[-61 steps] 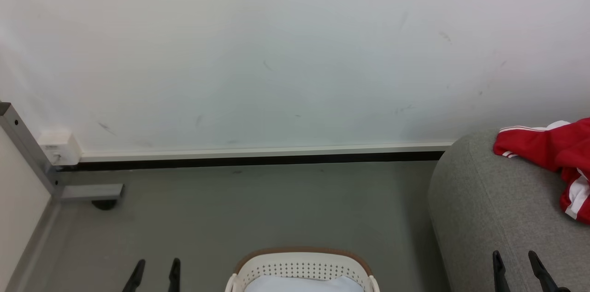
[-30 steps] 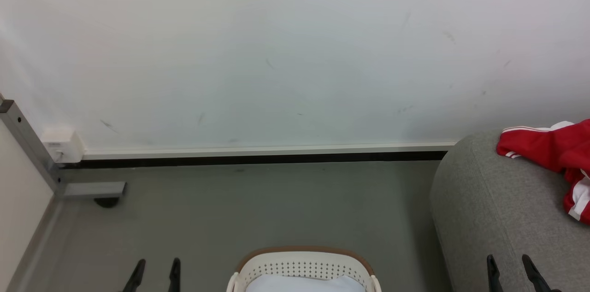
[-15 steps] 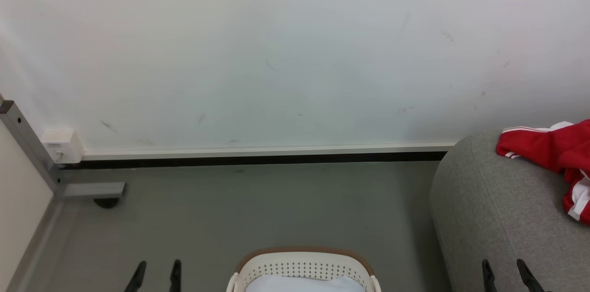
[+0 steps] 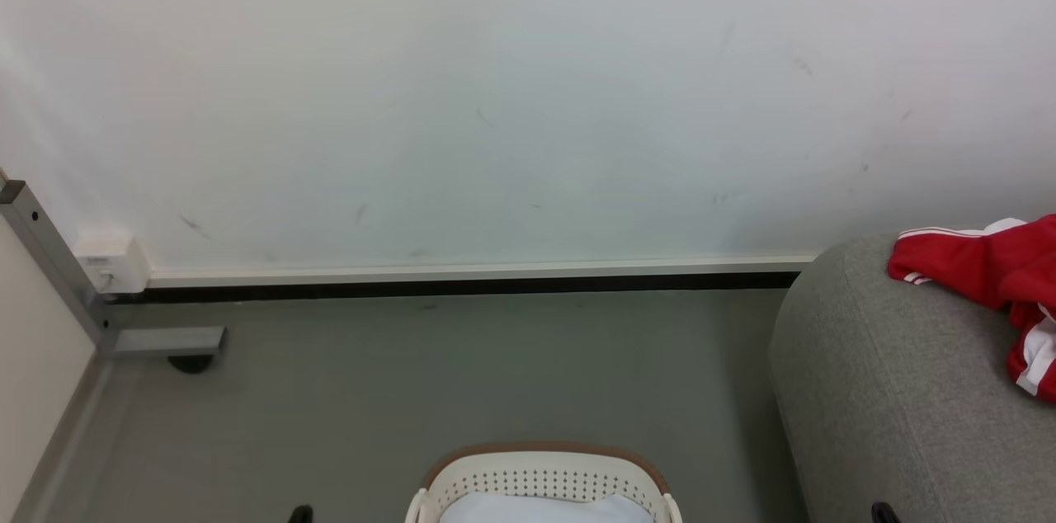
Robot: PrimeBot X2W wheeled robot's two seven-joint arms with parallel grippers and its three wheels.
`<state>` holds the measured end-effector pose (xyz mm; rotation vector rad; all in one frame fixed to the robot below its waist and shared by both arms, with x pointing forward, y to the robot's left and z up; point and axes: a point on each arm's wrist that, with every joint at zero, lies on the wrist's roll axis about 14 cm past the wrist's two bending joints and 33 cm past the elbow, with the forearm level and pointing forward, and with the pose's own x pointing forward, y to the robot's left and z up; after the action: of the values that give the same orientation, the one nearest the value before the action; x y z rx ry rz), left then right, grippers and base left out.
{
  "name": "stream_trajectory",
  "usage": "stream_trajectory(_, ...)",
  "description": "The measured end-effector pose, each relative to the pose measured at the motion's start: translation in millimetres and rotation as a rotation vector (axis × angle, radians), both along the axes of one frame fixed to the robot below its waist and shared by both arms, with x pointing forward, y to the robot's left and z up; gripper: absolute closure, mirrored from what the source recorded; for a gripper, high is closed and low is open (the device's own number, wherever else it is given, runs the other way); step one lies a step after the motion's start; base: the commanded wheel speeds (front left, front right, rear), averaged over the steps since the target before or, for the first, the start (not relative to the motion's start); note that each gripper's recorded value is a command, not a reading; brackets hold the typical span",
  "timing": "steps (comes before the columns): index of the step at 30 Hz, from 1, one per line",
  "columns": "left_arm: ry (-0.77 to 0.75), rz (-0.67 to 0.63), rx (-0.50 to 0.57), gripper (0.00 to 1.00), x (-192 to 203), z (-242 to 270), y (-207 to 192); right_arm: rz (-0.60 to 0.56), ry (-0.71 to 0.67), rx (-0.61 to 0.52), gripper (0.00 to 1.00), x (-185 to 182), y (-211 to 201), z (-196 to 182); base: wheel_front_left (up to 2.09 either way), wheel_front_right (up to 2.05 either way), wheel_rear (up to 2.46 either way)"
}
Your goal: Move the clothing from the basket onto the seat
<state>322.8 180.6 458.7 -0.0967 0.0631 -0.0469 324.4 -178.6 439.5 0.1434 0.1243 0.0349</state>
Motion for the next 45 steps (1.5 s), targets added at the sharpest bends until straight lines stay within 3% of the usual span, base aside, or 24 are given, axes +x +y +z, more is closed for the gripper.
stream_trajectory(20, 0.042, 0.103, -0.344, 1.0, 10.3, 0.0, 13.1, -0.117, 0.035, 0.335, 1.0, 7.4, -12.0, 1.7, 0.0, 0.0, 0.0)
stream_trajectory(45, 0.04, 0.153, -0.712, 1.0, 27.5, 11.4, 18.9, -0.181, 0.007, 0.693, 1.0, 26.2, -19.0, 20.1, 0.0, 0.0, 0.0)
